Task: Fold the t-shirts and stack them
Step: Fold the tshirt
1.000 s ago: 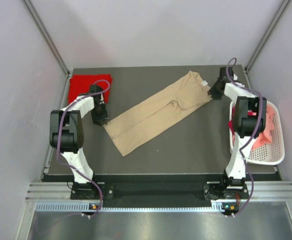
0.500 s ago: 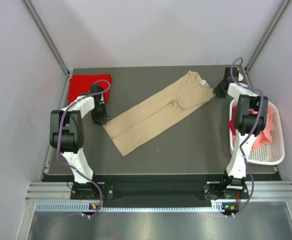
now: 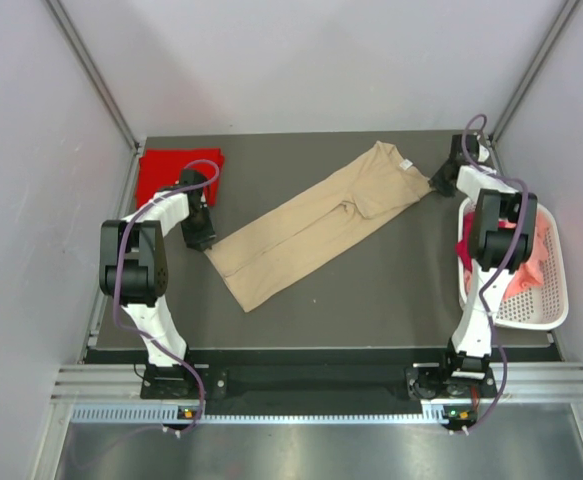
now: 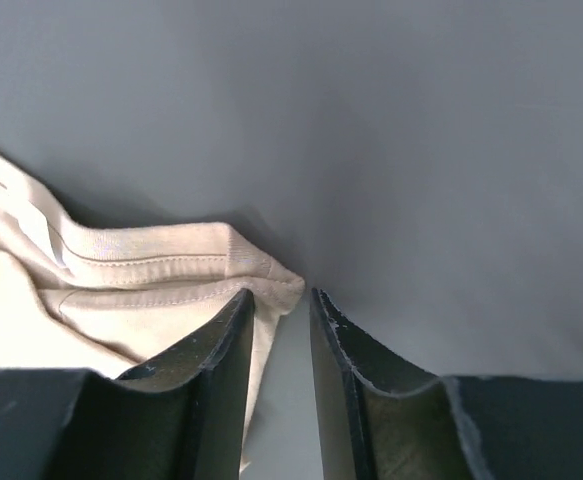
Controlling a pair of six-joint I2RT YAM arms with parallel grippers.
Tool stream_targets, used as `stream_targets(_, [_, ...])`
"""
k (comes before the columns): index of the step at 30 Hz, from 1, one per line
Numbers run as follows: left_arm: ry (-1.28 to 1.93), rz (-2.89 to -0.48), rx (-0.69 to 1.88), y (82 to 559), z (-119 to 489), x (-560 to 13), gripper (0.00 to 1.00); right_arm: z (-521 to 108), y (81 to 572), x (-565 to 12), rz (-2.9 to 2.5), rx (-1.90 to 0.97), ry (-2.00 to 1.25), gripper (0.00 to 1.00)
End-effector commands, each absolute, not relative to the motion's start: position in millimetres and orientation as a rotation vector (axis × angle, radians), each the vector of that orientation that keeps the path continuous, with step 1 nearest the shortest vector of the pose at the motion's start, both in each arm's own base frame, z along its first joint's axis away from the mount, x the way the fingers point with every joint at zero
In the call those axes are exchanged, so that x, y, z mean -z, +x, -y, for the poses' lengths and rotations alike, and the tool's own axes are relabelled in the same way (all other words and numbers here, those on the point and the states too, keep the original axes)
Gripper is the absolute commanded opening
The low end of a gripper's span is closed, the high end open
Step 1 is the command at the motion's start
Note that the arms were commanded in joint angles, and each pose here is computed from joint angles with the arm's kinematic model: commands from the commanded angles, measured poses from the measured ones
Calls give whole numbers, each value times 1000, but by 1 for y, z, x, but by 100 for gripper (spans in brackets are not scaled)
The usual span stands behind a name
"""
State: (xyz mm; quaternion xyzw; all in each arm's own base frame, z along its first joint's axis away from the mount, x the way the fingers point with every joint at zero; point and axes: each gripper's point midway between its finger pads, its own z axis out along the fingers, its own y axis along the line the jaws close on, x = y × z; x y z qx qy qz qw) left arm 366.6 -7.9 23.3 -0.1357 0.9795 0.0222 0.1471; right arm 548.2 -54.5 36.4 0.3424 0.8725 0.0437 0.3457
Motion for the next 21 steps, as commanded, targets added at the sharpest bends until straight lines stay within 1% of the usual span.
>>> stream_targets(1, [-450, -2835, -202, 355, -12, -20, 35, 83, 553, -93, -2140, -41, 889, 31])
stream_targets(8, [-483, -2821, -202, 350, -12, -24, 36, 65, 550, -122, -2118, -119, 845, 33])
stream_targets(15, [-511, -2798, -162, 353, -8, -36, 38, 25, 546, -115, -2159, -187, 807, 32])
stream_targets(21, [-457, -2767, -98, 364, -2, -60, 43, -10, 548, -103, -2204, -244, 765, 32])
